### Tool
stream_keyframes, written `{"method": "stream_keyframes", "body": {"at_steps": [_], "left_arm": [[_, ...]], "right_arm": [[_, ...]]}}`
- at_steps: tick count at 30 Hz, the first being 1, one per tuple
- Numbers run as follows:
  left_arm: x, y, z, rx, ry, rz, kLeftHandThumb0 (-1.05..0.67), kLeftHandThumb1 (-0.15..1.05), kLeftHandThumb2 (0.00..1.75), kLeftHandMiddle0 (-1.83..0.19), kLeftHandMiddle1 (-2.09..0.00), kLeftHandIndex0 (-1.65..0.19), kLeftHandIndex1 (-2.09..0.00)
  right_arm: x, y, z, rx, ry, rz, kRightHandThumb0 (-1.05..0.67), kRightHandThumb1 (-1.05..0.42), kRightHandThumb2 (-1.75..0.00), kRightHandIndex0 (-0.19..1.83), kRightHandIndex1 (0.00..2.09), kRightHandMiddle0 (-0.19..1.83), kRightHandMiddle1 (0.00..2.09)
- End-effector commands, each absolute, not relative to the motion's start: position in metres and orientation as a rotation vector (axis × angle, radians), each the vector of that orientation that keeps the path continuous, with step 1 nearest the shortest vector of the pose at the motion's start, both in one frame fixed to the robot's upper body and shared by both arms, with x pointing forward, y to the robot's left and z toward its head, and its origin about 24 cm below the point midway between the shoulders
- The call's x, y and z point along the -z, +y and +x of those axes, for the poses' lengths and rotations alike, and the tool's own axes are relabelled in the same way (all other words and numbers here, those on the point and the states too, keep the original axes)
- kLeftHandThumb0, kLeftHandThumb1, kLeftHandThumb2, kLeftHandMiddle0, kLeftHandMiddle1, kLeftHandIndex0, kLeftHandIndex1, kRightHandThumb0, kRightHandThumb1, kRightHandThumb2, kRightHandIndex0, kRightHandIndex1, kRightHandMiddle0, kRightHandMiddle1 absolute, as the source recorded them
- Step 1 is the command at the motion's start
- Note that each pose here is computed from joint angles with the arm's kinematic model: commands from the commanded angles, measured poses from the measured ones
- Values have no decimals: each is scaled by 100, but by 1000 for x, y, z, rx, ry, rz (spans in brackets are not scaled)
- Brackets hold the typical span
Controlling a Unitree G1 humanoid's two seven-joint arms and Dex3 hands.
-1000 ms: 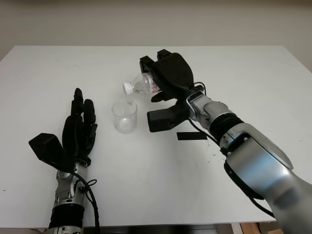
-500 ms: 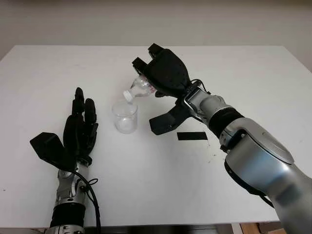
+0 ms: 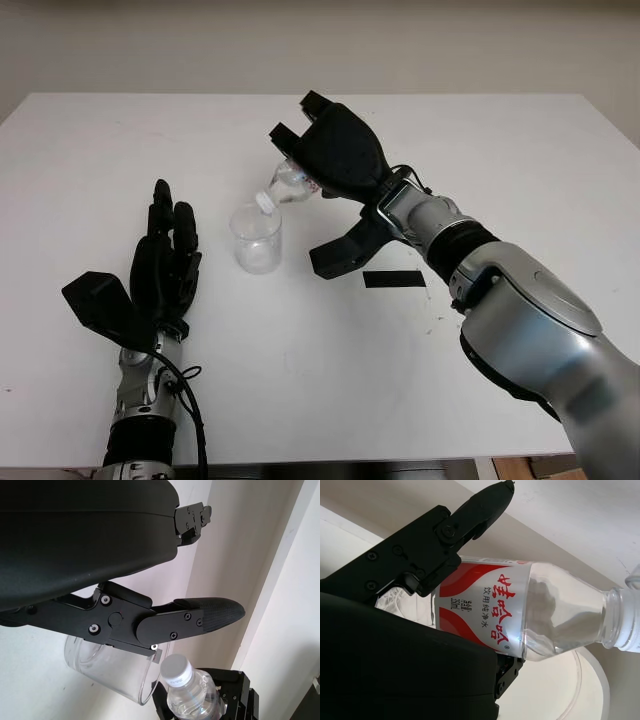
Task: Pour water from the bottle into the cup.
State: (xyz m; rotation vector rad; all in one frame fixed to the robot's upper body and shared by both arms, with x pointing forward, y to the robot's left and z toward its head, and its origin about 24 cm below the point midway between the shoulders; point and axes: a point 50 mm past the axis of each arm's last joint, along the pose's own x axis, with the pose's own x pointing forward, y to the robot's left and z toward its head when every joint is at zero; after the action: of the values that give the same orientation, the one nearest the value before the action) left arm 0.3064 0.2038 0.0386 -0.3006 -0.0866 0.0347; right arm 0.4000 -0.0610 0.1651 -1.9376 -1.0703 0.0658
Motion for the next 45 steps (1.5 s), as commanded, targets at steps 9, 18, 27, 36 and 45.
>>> {"method": "stream_keyframes", "body": {"at_steps": [9,18,27,36,45], "left_arm": [[-15,200,296,-44,5,-318,-69,105,55,15,-6,17,-6],[-15,202,295,-47,3,-318,-69,105,54,15,-6,17,-6],[-14,205,292,-54,9,-331,-69,105,51,15,-6,17,-5],[-15,203,293,-32,19,-316,-69,105,53,14,-6,16,-6],[-14,204,290,-26,25,-310,-69,105,54,16,-5,18,-5]], "right_arm": [[-183,-53,400,-21,-1142,-1912,-40,-93,-5,100,209,39,177],[-182,-55,401,-35,-1040,-1745,-39,-90,-5,99,209,40,172],[-177,-70,406,-77,-617,-1107,-22,-100,-8,133,209,100,209],[-163,-92,407,-113,-437,-772,-18,-102,-11,143,209,113,209],[-149,-112,406,-171,-255,-400,-20,-104,-15,131,209,117,209]]}}
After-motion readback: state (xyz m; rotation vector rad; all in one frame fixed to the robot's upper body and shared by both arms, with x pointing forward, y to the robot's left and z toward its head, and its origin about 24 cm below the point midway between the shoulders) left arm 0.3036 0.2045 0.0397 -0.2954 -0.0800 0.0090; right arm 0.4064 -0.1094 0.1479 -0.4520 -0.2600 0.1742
